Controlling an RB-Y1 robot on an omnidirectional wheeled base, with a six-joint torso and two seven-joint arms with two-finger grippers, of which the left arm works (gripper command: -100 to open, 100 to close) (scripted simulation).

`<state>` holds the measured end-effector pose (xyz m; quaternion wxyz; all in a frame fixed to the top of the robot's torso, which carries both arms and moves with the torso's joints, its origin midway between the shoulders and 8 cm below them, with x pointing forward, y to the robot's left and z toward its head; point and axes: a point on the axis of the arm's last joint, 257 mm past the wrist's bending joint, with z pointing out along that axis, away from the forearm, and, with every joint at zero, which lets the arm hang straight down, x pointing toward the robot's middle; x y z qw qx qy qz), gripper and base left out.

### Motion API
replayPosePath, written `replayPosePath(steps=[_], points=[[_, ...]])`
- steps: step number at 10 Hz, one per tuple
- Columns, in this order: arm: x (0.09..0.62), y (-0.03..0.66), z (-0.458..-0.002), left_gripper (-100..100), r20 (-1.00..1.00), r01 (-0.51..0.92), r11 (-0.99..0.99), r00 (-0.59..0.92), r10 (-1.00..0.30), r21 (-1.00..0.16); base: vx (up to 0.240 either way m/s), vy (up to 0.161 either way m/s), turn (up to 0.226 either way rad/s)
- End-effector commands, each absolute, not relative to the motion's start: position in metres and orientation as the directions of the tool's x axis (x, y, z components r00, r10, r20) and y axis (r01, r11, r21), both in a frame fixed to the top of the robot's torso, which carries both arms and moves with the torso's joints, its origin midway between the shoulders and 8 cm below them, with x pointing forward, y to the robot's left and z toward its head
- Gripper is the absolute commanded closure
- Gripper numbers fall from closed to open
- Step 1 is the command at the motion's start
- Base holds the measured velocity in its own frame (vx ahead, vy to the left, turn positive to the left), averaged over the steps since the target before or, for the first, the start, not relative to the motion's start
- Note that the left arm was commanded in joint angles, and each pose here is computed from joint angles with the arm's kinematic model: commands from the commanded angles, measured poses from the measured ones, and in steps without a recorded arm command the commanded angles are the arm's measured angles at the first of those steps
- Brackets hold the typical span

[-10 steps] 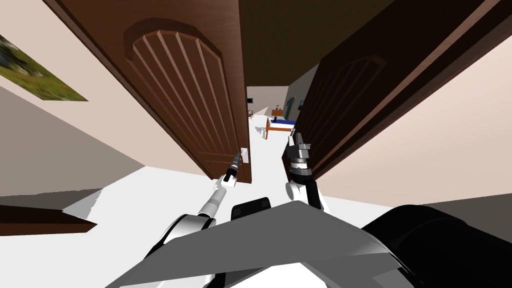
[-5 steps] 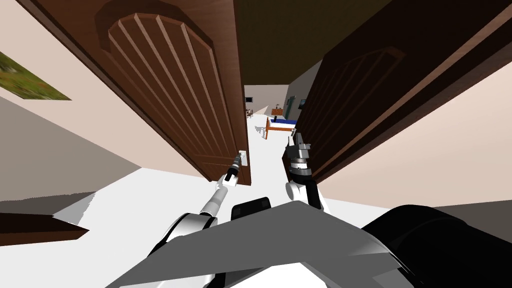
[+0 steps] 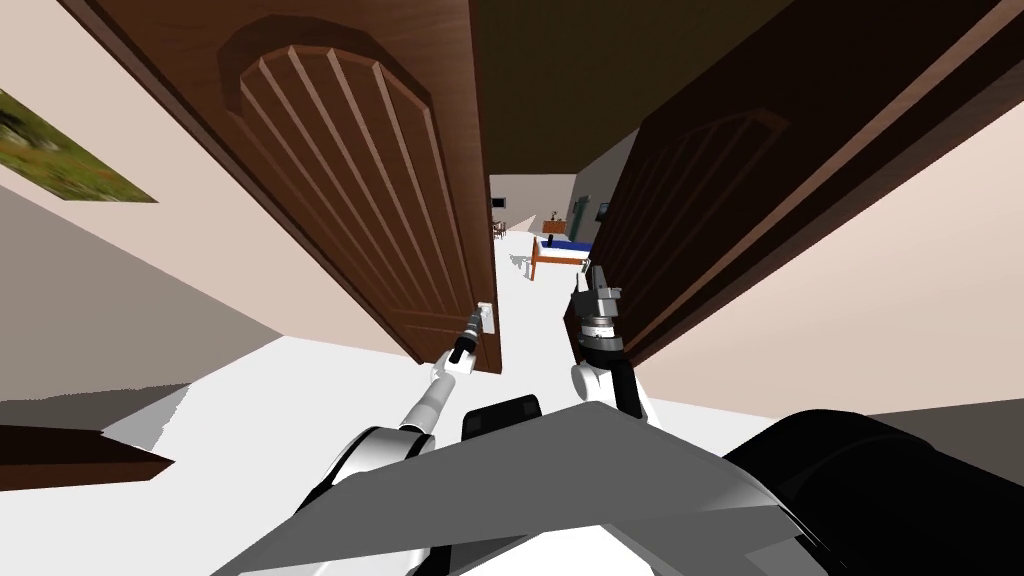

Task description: Push the door open

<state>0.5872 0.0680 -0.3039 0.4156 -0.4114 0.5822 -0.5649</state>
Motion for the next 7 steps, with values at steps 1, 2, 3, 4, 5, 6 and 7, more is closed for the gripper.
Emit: replayPosePath(steps=[1, 2, 3, 4, 5, 6, 7], points=[[0.59, 0.078, -0.3, 100, -0.026, -0.001, 0.027, -0.304, -0.952, -1.0, 0.109, -0.087, 0.024], [0.592, 0.084, -0.3, 100, -0.029, 0.0, 0.03, -0.294, -0.955, -1.0, 0.121, -0.106, 0.039], [0.592, 0.088, -0.3, 100, -0.031, 0.0, 0.032, -0.289, -0.957, -0.999, 0.166, -0.1, 0.039], [0.594, 0.096, -0.3, 100, -0.034, 0.0, 0.035, -0.276, -0.96, -0.999, 0.192, -0.114, 0.039], [0.596, 0.105, -0.3, 100, -0.037, 0.001, 0.038, -0.262, -0.964, -0.999, 0.163, -0.151, 0.059], [0.597, 0.11, -0.3, 100, -0.039, 0.001, 0.04, -0.255, -0.966, -0.999, 0.138, -0.164, 0.063], [0.599, 0.12, -0.3, 100, -0.041, 0.001, 0.042, -0.239, -0.97, -0.999, 0.17, -0.143, 0.094]])
